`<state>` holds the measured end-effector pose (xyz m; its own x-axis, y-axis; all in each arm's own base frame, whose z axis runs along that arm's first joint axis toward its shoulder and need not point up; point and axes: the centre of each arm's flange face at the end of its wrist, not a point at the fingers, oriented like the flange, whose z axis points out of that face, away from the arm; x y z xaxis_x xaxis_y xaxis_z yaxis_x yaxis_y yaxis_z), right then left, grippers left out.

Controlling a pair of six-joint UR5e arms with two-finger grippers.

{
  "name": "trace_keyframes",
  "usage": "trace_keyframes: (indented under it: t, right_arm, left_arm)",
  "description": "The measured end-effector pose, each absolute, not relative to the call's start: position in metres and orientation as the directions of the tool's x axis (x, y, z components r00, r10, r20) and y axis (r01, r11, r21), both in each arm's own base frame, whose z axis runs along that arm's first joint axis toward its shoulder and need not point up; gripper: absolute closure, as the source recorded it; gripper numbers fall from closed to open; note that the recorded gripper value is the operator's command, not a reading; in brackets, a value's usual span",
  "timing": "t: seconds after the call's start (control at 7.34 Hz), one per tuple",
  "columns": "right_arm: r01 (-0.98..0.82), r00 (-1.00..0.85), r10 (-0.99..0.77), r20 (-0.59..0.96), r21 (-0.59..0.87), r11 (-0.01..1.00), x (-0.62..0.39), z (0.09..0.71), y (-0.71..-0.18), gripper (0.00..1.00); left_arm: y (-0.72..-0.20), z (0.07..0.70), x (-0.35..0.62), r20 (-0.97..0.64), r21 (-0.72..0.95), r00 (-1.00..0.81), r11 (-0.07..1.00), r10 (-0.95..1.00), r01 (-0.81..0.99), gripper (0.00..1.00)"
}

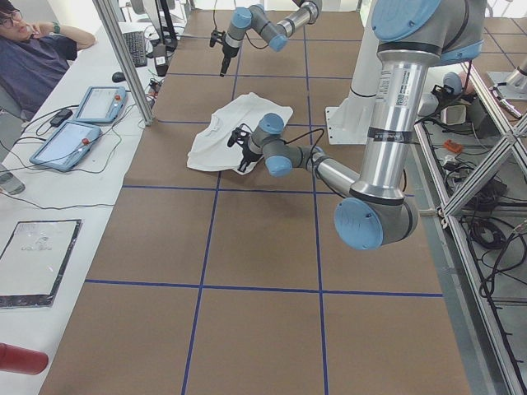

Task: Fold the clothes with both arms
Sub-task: 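Drag the shirt edge farther from the robot with the left gripper, rotating it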

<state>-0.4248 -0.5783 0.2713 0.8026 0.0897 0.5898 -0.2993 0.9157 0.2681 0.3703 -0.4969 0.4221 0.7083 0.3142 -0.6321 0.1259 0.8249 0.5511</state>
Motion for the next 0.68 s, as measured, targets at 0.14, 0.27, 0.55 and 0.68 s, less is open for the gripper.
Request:
trace_keyframes:
  t: [0.14, 0.27, 0.55, 0.68]
  right_arm:
    - [-0.3, 0.801, 0.09, 0.592, 0.267, 0.916, -0.426, 0.271, -0.578, 0.0]
    - [-0.302, 0.799, 0.09, 0.595, 0.267, 0.915, -0.427, 0.27, -0.577, 0.0]
    - [-0.301, 0.792, 0.082, 0.605, 0.269, 0.915, -0.43, 0.263, -0.571, 0.0]
    - [-0.299, 0.787, 0.076, 0.613, 0.271, 0.915, -0.432, 0.259, -0.566, 0.0]
  left_arm:
    - [-0.563, 0.424, 0.365, -0.583, 0.578, 0.756, 0.806, 0.297, 0.128, 1.0]
    - [-0.626, 0.418, 0.368, -0.552, 0.582, 0.79, 0.802, 0.268, 0.135, 1.0]
    - [-0.718, 0.39, 0.386, -0.508, 0.579, 0.831, 0.804, 0.227, 0.135, 0.96]
    - [-0.745, 0.371, 0.395, -0.494, 0.584, 0.842, 0.8, 0.217, 0.137, 0.01]
